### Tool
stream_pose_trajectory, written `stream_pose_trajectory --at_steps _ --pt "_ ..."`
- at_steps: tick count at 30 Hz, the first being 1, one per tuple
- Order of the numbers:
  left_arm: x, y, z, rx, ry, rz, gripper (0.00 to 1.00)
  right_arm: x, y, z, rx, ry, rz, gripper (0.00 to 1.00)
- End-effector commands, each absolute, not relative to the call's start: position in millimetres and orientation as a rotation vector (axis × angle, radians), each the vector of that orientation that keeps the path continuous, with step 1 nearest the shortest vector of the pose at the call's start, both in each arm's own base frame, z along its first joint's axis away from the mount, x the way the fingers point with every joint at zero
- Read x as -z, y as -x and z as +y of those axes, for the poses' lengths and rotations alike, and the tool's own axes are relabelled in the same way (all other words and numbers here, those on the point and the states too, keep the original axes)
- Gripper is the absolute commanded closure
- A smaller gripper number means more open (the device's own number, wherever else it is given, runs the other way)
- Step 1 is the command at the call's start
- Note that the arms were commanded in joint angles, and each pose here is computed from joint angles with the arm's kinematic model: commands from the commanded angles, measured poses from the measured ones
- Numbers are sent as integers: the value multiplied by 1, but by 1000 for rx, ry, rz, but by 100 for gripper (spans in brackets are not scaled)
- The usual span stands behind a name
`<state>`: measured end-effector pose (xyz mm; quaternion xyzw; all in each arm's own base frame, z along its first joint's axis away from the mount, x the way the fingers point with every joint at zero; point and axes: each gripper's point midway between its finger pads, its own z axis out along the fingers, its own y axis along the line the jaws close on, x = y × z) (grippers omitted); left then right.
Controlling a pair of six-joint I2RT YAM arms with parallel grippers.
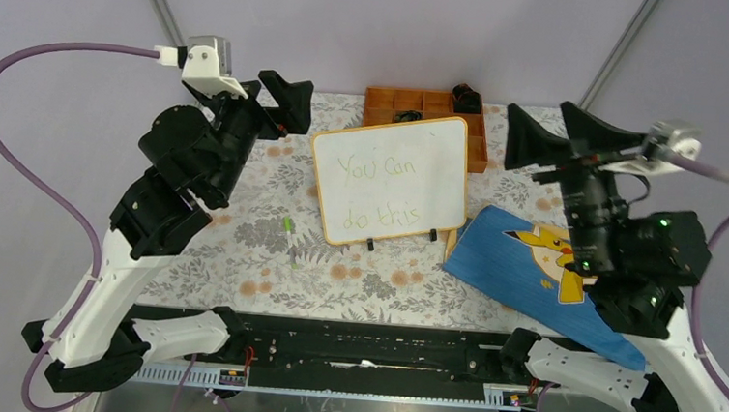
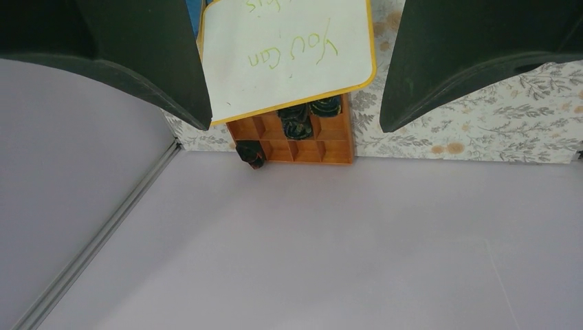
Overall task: Write a sentence on the whiteboard
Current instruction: Reset both arms
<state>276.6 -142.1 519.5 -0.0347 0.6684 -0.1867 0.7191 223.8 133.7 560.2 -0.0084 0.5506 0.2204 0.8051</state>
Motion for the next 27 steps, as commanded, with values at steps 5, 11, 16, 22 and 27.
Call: stream_pose_trajectory --at_steps 5,11,16,22,27 --pt "-549 -266 -133 457 113 1363 1 -550 -210 115 -489 -15 1079 0" --pt "-548 -270 -131 435 128 1358 1 -544 -211 110 -460 -22 1091 0" --pt "-546 -269 -132 441 121 1352 1 -544 -214 112 -443 -16 1091 0" --pt "-534 -273 -134 426 122 1385 1 -528 -224 118 -417 -27 1124 0" --pt "-527 -275 -136 433 137 1405 1 -518 -229 125 -418 -25 1153 0"
